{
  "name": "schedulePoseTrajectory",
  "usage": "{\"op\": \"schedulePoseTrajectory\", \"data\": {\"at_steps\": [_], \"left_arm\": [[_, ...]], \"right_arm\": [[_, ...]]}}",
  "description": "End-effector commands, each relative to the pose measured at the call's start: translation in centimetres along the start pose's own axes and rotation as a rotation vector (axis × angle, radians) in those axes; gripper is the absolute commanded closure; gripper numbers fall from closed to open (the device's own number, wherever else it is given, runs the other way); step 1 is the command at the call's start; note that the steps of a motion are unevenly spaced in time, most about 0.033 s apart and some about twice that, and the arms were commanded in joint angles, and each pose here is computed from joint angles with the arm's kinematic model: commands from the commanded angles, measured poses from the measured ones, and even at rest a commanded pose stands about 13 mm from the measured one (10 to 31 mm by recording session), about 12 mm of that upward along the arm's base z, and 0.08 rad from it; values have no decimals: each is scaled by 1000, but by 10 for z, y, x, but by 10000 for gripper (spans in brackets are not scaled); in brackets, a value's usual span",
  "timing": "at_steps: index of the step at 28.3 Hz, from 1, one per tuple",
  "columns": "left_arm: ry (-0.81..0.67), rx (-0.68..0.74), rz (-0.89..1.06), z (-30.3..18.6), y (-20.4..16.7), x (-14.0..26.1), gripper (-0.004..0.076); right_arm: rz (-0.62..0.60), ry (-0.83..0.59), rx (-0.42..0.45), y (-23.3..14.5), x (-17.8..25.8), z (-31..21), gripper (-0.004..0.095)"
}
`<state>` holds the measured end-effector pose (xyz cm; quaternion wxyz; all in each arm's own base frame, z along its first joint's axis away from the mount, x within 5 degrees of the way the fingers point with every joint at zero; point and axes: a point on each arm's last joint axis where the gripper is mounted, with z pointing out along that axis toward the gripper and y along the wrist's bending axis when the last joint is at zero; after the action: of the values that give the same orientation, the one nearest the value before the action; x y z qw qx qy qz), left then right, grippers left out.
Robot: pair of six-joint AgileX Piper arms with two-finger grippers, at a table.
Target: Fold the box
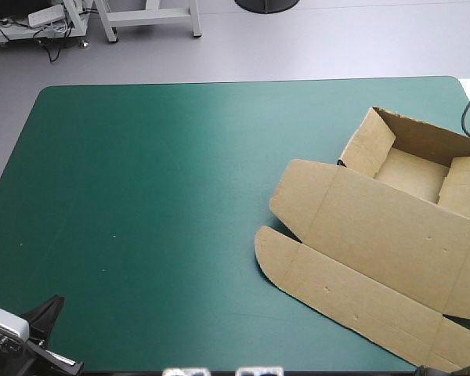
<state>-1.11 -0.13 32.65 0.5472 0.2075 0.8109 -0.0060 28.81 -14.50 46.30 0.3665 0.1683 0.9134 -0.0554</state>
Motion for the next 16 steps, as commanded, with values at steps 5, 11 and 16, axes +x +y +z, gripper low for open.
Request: {"op": "schedulePoseTrajectory", "data": {"at_steps": [5, 11, 16], "left_arm": [[32, 1, -1, 22, -1, 9, 734], [64, 22, -37, 36, -4, 20, 734], [43, 15, -105, 38, -4, 19, 734]], "right_arm": [[23, -239, -225, 38, 44, -116, 919], [-88, -300, -314, 65, 110, -158, 920], [-165, -334, -358, 70, 178, -171, 920]]}}
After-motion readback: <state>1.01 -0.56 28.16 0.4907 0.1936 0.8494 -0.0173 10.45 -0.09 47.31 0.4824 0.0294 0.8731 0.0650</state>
